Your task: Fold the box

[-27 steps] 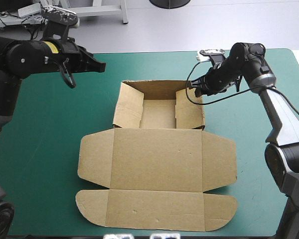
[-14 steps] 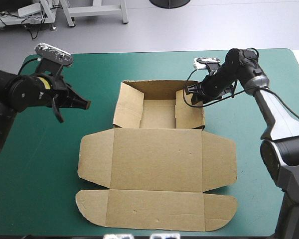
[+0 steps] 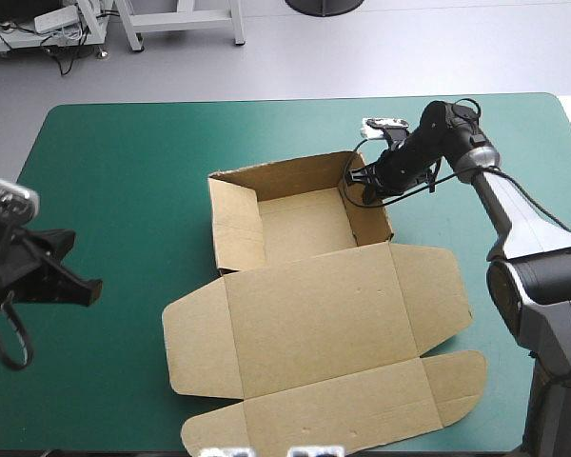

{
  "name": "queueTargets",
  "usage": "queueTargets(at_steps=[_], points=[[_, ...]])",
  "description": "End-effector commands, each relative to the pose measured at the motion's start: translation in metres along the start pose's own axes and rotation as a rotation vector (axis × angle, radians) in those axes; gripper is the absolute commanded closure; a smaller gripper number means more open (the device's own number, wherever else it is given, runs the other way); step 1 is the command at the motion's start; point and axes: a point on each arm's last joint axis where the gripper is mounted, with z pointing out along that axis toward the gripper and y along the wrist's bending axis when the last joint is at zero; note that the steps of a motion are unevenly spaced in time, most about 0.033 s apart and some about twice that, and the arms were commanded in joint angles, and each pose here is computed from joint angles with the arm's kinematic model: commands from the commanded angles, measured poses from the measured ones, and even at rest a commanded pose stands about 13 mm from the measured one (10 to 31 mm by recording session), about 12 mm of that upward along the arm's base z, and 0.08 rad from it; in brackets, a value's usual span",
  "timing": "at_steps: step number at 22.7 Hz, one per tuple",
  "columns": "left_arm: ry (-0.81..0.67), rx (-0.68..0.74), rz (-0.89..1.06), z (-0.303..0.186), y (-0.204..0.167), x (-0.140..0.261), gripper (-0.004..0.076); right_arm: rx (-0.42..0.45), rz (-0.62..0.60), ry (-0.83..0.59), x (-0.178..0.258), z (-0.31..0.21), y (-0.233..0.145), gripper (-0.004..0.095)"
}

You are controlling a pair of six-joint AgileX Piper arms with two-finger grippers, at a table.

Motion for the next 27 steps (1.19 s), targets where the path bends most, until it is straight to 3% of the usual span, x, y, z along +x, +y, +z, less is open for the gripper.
queueTargets(at_steps=[1,4,7,9,15,20,23,27], points=[[-0.102,-0.015,-0.020,-0.021,0.000,0.016,0.0734,0.007,-0.040,-0.124,-0.008,-0.036,0.012,0.0904],[-0.124,-0.025,-0.017,-0.027,-0.002,0.040,0.0734,0.099,-0.035,-0.126,-0.008,-0.044,0.007,0.0904],[-0.138,-0.033,-0.017,-0.027,-0.006,0.071,0.0734,0.300,-0.015,-0.079,-0.004,-0.051,-0.017,0.0907],[-0.148,-0.036,-0.016,-0.029,-0.007,0.081,0.0734,0.358,0.029,-0.072,-0.002,-0.059,-0.034,0.0906],[-0.148,-0.049,-0.057,-0.037,-0.007,0.099,0.0734,0.429,0.229,-0.130,0.015,-0.110,-0.108,0.0908],[-0.151,-0.058,-0.054,-0.037,-0.007,0.098,0.0734,0.554,0.486,-0.225,0.072,-0.191,-0.201,0.0908],[-0.167,-0.059,-0.053,-0.037,-0.007,0.097,0.0734,0.548,0.610,-0.291,0.110,-0.227,-0.238,0.0908],[-0.167,-0.055,-0.056,-0.037,-0.007,0.096,0.0734,0.543,0.603,-0.305,0.127,-0.238,-0.257,0.0905]])
